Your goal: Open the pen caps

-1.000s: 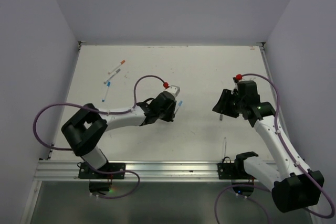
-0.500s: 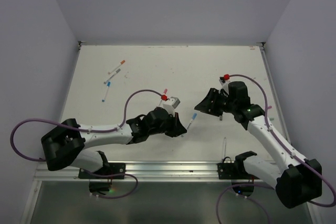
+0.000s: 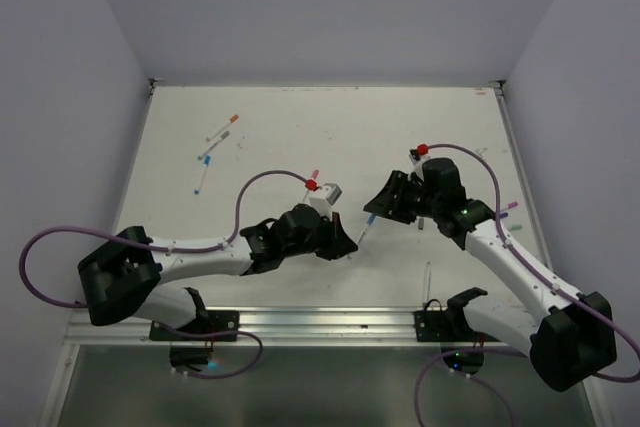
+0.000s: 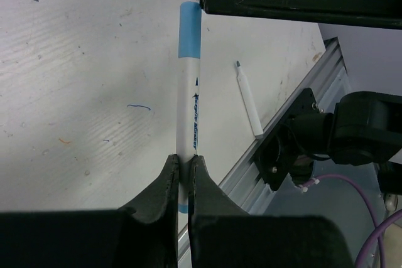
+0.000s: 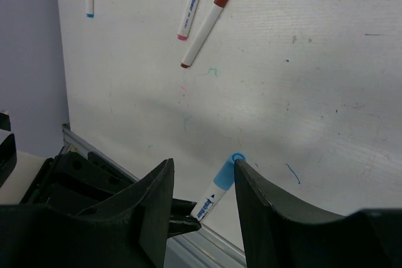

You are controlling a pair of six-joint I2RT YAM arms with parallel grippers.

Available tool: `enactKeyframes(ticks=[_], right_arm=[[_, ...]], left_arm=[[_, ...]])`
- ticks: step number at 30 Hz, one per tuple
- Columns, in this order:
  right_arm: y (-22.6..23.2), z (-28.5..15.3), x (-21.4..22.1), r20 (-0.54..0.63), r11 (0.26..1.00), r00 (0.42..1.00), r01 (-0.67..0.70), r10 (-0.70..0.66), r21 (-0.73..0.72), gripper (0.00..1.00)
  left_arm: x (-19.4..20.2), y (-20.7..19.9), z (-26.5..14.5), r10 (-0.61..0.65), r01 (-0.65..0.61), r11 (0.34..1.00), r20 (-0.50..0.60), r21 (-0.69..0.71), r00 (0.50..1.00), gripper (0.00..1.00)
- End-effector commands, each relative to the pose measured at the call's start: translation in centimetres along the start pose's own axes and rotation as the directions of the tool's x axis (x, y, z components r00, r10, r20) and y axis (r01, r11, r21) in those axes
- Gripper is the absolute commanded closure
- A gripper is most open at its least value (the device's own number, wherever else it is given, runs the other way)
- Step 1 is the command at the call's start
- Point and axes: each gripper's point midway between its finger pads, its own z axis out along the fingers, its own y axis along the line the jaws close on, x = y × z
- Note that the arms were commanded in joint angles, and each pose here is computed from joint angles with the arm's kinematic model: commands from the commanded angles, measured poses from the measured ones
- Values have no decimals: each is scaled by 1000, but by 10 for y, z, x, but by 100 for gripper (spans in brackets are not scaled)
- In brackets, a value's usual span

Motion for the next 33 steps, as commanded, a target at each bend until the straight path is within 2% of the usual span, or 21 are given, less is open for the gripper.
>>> enactKeyframes(ticks=[1,4,6,18,20,21,22,23,25,27,28,29,31,33], right_arm=[[-5,-8,-11,65,998,997,32,-35,54,53],[-12,-8,-10,65,996,997,28,-34,84,53],[-4,-1,-7,50,1000,999,22,-23,18,53],[6,15,1,17,994,998,-58,60,-90,58],[4,15,1,22,995,998,-59,61,-84,67],[4,15,0,23,995,998,-59,61,-85,75],[6,16,3,9,993,998,-61,63,-97,95],[8,16,1,16,992,998,-61,63,-113,100],[10,16,3,10,990,998,-67,69,-124,100],[11,15,2,16,989,997,-70,73,-130,100],[12,13,3,19,988,997,-69,72,-136,100],[14,13,3,19,987,997,-69,73,-147,100],[18,11,3,18,983,996,-79,83,-166,100],[23,8,3,20,979,996,-84,89,-184,100]], left_arm=[[-13,-8,-6,-9,9,1000,52,11,999,100],[-13,-8,-9,-9,8,1000,51,9,999,100],[-15,-11,-9,-9,8,1000,57,18,998,100],[-26,-21,-9,-12,9,999,80,39,997,100],[-27,-23,-8,-10,7,999,79,42,997,100],[-27,-23,-8,-10,7,999,80,43,997,100],[-27,-22,-8,-9,6,999,79,40,997,100],[-28,-23,-8,-9,6,999,84,43,996,100],[-27,-24,-8,-6,1,998,85,57,996,100],[-25,-22,-7,-2,-2,999,80,51,997,72],[-25,-21,-7,-3,-1,999,82,49,997,61],[-23,-19,-7,-2,-1,999,80,45,997,43],[-22,-17,-6,1,-4,999,81,42,997,33],[-21,-17,-2,6,-9,999,73,40,997,30]])
